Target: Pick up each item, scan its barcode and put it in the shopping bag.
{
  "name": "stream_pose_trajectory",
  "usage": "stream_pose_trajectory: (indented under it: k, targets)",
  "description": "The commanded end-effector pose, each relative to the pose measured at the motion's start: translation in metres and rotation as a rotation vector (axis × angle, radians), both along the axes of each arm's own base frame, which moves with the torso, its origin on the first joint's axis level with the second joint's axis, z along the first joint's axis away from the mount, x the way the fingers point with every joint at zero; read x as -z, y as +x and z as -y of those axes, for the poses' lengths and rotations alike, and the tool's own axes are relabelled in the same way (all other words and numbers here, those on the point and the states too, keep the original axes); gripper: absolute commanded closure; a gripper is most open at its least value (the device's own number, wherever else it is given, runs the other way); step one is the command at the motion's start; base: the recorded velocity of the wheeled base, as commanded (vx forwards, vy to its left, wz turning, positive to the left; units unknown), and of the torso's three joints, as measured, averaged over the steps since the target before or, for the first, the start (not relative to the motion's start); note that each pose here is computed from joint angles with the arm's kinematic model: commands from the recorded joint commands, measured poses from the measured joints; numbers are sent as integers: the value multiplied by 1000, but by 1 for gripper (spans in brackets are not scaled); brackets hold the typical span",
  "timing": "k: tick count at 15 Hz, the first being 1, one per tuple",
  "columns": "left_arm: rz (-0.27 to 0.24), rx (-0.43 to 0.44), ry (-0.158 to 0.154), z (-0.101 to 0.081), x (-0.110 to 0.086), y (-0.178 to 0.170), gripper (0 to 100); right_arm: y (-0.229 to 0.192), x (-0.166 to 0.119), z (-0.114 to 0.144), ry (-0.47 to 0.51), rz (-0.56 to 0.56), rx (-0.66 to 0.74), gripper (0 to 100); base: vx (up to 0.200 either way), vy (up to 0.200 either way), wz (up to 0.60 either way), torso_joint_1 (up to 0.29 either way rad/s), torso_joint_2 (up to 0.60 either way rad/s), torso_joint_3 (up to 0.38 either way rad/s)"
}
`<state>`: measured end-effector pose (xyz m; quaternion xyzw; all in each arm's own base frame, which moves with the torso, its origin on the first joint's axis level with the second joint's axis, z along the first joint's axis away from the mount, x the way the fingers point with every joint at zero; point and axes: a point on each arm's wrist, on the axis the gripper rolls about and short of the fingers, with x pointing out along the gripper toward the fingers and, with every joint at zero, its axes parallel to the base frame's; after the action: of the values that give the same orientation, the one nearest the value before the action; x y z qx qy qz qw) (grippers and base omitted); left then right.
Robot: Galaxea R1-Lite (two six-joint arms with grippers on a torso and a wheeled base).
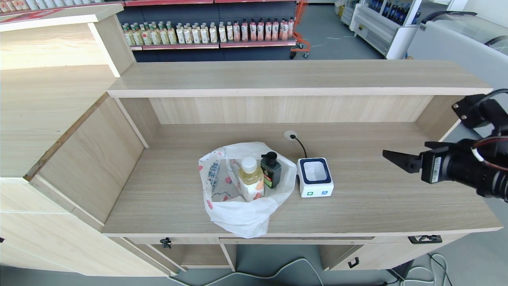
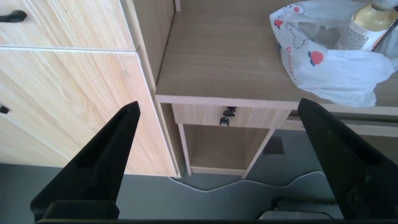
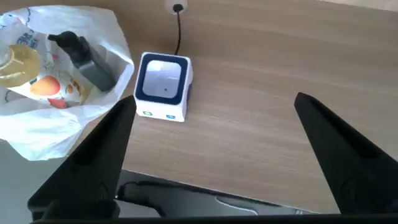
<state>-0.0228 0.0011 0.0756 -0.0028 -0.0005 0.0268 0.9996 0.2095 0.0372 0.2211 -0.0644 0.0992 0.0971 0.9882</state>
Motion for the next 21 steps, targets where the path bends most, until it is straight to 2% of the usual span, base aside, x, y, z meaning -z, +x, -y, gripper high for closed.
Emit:
stream_pose_trajectory:
  k: [1, 2, 3, 5, 8, 10, 17, 21]
  targets:
    - [1, 0, -1, 0, 0, 0, 0, -83, 19, 30, 3, 37, 179, 0, 0, 0, 0, 0, 0, 0]
    - [1, 0, -1, 0, 0, 0, 0, -117, 37, 35, 5, 63, 213, 0, 0, 0, 0, 0, 0, 0]
    - [1, 0, -1, 0, 0, 0, 0, -127, 43, 36, 7, 74, 216, 0, 0, 0, 0, 0, 0, 0]
    - [1, 0, -1, 0, 0, 0, 0, -169, 77, 37, 10, 106, 212, 0, 0, 0, 0, 0, 0, 0]
    - [1, 0, -1, 0, 0, 0, 0, -205, 114, 38, 15, 141, 215, 0, 0, 0, 0, 0, 0, 0]
    - [1, 0, -1, 0, 0, 0, 0, -217, 130, 38, 17, 156, 221, 0, 0, 0, 0, 0, 0, 0]
    - [1, 0, -1, 0, 0, 0, 0, -229, 142, 37, 53, 197, 150, 0, 0, 0, 0, 0, 0, 0]
    - [1, 0, -1, 0, 0, 0, 0, -232, 147, 36, 63, 178, 132, 0, 0, 0, 0, 0, 0, 0]
